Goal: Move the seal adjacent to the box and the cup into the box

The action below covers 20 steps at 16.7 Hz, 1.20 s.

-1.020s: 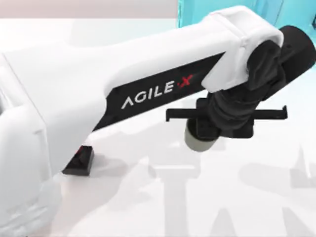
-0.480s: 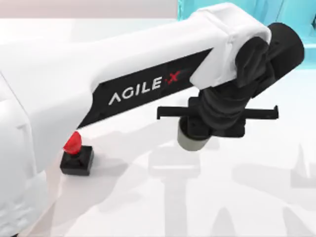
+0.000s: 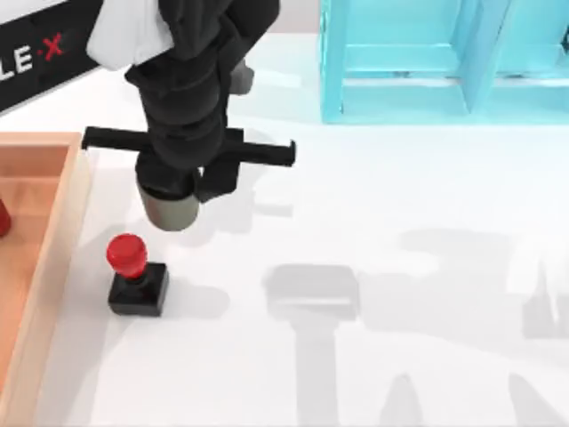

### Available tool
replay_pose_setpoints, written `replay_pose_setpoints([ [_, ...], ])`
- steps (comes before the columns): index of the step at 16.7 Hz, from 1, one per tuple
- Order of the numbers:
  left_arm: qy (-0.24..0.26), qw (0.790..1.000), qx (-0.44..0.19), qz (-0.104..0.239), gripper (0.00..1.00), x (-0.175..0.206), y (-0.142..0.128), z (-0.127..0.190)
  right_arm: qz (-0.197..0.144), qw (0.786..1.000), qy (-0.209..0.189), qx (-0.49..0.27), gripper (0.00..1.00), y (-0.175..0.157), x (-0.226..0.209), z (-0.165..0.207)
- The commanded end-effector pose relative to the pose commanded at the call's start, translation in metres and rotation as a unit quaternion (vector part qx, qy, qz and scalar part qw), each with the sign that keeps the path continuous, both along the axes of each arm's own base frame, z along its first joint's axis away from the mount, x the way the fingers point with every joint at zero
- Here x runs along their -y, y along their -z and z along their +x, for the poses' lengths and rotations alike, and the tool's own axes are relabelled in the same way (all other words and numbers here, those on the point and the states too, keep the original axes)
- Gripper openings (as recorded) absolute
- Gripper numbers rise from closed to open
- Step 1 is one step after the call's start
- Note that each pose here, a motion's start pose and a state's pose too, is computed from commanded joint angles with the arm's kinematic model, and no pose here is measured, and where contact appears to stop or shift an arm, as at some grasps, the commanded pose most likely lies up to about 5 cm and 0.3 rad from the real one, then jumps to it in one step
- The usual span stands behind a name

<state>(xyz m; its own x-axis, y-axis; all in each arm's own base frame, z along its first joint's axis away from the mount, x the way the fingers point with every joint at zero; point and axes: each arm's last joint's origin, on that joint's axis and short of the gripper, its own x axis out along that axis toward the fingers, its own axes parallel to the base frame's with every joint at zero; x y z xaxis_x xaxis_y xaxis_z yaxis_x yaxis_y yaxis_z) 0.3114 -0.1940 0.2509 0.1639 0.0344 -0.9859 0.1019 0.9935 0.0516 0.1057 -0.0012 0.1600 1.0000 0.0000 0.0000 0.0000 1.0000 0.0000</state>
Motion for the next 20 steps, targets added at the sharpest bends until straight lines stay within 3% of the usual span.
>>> replay_pose_setpoints([
  [4, -0.063, 0.998, -0.029, 0.004, 0.00, -0.141, 0.002, 0.009, 0.000, 1.000, 0.000, 0.000, 1.00, 0.000, 0.000, 0.000],
  [8, -0.066, 0.996, -0.057, -0.011, 0.00, -0.233, 0.011, -0.043, 0.000, 1.000, 0.000, 0.000, 1.00, 0.000, 0.000, 0.000],
  [13, -0.043, 0.997, -0.048, -0.041, 0.00, -0.265, 0.020, -0.098, 0.000, 1.000, 0.000, 0.000, 1.00, 0.000, 0.000, 0.000],
  [20, -0.035, 0.997, -0.047, -0.045, 0.00, -0.266, 0.021, -0.101, 0.000, 1.000, 0.000, 0.000, 1.00, 0.000, 0.000, 0.000],
])
